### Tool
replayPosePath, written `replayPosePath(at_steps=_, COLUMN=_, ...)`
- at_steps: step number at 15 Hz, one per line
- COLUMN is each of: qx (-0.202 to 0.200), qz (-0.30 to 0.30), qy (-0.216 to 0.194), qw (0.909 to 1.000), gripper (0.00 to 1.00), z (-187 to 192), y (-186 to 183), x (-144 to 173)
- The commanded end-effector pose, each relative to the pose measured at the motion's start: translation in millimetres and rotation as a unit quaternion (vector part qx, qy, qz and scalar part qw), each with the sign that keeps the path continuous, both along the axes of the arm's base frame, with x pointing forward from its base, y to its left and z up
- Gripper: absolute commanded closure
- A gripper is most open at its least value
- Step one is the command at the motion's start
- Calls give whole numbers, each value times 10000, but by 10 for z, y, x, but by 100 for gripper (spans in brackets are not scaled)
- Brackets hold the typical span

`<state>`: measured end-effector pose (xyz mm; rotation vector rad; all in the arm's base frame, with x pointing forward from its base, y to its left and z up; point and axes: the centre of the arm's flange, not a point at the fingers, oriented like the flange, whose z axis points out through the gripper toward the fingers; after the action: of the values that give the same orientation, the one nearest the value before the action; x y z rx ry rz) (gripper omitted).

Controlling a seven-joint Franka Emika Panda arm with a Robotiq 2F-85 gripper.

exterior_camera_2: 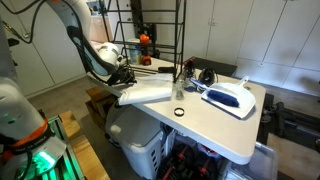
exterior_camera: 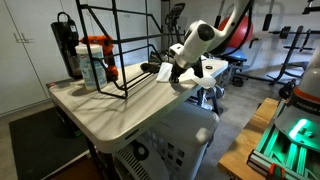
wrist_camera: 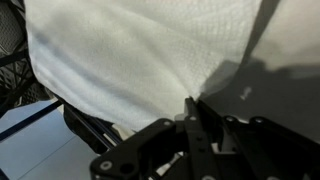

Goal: Pick up the kitchen paper and hang it on the third black rack from the bottom

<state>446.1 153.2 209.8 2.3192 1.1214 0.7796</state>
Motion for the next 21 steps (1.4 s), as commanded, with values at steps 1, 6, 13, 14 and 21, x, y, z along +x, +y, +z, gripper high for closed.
replayPosePath(at_steps=1, qx=-73, qz=129, qy=-242, qw=9996, gripper=97, z=515, y=233, x=-597)
replayPosePath(at_steps=6, qx=200, qz=19, qy=-1605, qw=9868, gripper=98, z=1292, y=530, x=-910)
replayPosePath(at_steps=13, qx=457, qz=-997, qy=-3158, qw=9425, gripper=98, z=2277, y=509, x=-1086)
replayPosePath(at_steps=14, qx=519, qz=-1222, qy=-3327, qw=9336, gripper=98, z=2389, y=451, x=-1128)
replayPosePath(at_steps=21, qx=557, qz=-1660, qy=-3888, qw=9045, gripper=94, z=2642, y=302, x=-1099)
